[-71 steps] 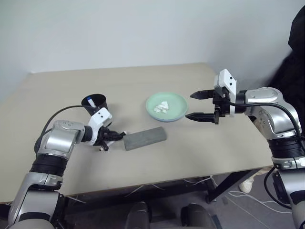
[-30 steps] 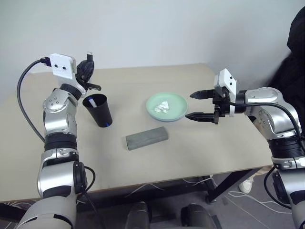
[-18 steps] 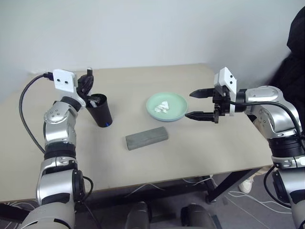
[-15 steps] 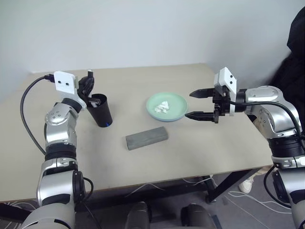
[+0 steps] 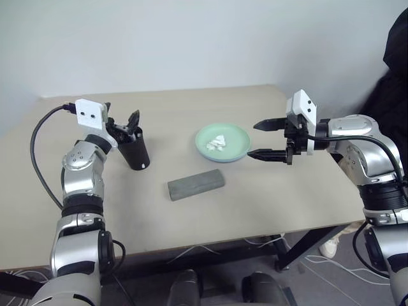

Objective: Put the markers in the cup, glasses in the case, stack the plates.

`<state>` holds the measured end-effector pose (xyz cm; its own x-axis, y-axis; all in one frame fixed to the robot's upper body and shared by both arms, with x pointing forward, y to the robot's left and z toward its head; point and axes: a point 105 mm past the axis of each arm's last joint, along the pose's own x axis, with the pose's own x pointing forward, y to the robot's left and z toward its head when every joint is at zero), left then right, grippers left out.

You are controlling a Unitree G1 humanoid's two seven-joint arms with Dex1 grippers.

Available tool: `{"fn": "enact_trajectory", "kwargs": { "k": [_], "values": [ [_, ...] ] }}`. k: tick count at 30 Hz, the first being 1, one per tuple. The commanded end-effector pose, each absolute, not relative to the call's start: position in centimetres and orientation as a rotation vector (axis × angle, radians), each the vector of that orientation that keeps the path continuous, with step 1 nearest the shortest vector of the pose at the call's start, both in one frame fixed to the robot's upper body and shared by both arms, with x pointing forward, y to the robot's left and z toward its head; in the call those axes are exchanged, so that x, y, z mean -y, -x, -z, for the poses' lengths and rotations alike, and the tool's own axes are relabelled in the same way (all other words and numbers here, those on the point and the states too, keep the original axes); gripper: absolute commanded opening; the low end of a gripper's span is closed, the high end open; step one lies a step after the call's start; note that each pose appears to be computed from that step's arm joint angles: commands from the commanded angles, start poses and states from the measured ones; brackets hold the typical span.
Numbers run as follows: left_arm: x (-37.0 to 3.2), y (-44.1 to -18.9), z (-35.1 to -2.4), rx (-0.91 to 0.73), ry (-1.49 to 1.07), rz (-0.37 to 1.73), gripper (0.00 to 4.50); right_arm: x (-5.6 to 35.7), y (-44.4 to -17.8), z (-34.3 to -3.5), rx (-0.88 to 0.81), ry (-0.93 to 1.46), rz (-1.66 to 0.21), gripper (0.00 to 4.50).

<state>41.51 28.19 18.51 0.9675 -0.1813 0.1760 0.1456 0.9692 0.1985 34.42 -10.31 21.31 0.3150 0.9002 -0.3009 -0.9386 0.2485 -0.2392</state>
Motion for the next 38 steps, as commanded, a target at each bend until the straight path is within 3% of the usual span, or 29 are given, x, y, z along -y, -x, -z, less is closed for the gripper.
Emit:
{"fn": "enact_trajectory", "kwargs": {
  "k": [1, 4, 7, 10, 13, 27, 38],
  "values": [
    [-27.9, -41.2, -21.3, 0.271, -0.181, 0.194, 4.46, 10.1, -34.3, -22.9, -0.043, 0.426, -1.249, 4.5],
    [-27.0, -40.0, -22.8, 0.256, -0.192, 0.327, 4.46, 10.3, -34.2, -22.9, -0.045, 0.424, -1.243, 4.5],
    [-27.1, -36.0, -24.7, 0.169, -0.361, 0.555, 4.46, 10.7, -34.2, -22.9, -0.053, 0.423, -1.226, 4.5],
    [-29.8, -33.3, -26.7, 0.095, -0.367, 0.557, 4.46, 11.1, -34.0, -22.8, -0.062, 0.419, -1.213, 4.5],
    [-31.0, -31.6, -25.5, 0.003, -0.39, 0.574, 4.46, 11.5, -33.9, -22.5, -0.073, 0.413, -1.198, 4.5],
    [-26.8, -28.2, -18.8, -0.096, -0.183, 0.64, 4.46, 12.0, -35.1, -20.8, -0.149, 0.309, -1.159, 4.5],
    [-25.1, -28.3, -16.4, -0.09, -0.117, 0.586, 4.46, 12.0, -35.1, -19.6, -0.174, 0.244, -1.129, 4.5]
  ]
}}
